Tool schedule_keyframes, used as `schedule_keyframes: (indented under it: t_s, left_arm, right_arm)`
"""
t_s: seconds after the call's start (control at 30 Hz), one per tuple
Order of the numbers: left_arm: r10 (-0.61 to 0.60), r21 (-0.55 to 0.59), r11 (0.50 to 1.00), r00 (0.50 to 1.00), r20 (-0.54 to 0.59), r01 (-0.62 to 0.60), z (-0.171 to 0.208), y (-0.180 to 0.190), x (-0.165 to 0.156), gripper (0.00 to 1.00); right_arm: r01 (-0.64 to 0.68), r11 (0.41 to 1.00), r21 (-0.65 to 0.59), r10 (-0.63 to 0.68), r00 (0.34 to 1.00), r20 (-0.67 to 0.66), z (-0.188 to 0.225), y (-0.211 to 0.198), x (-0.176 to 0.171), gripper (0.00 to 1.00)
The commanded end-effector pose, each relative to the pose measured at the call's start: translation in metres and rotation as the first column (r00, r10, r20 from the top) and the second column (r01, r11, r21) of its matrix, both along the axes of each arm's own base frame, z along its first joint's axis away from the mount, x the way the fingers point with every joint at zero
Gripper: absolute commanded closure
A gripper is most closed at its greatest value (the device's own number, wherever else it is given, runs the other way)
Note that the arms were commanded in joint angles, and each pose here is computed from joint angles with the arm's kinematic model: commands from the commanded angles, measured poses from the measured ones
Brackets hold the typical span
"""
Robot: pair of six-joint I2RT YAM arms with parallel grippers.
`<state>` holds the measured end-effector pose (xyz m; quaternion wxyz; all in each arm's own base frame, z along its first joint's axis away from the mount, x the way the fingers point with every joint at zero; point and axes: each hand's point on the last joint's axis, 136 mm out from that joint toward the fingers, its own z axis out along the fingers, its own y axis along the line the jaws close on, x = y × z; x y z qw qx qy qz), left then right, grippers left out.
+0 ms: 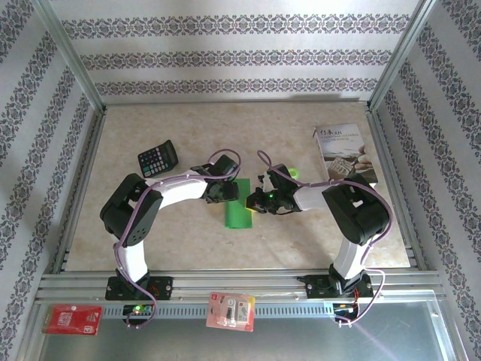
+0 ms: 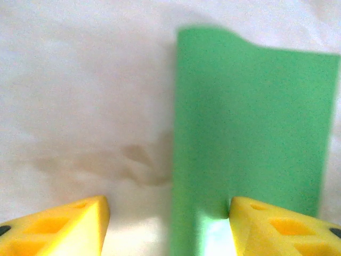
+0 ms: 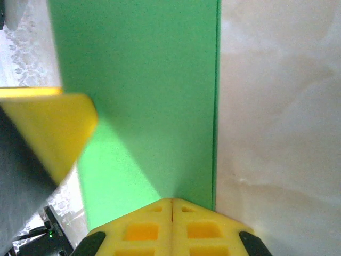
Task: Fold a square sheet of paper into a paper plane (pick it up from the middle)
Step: Hold the square sheet of paper at the center of the table.
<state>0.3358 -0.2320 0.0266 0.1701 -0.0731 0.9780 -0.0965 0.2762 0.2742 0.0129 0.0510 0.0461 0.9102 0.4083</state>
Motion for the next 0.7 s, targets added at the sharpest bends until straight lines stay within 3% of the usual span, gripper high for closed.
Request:
schedule_keyframes:
  t_s: [0.0, 0.1, 0.23, 0.5, 0.67]
  left_arm:
    - [0.041, 0.116, 0.992, 0.997, 0.063, -0.048, 0.018, 0.034, 0.003, 0.38]
    - [0.036, 0.067, 0.997, 0.996, 0.083, -0.042, 0.03, 0.029, 0.002, 0.39]
    - [-0.023, -0.113, 0.993, 0.996, 0.091, 0.034, 0.043, -0.004, 0.001, 0.45]
    - [-0.12, -0.37, 0.917, 0.988, 0.1, 0.148, 0.058, -0.057, -0.001, 0.62]
    - [-0.131, -0.433, 0.889, 0.988, 0.077, 0.151, 0.05, -0.068, -0.004, 0.69]
  right_arm:
    - [0.024, 0.977, -0.213, -0.05, 0.992, -0.117, -0.061, -0.033, -0.031, 1.0]
    - [0.023, 0.977, -0.213, -0.049, 0.992, -0.118, -0.061, -0.032, -0.031, 1.0]
    - [0.024, 0.976, -0.216, -0.05, 0.992, -0.118, -0.062, -0.033, -0.031, 1.0]
    - [0.024, 0.976, -0.217, -0.05, 0.992, -0.118, -0.062, -0.033, -0.031, 1.0]
    - [0.025, 0.975, -0.219, -0.052, 0.992, -0.119, -0.063, -0.034, -0.03, 1.0]
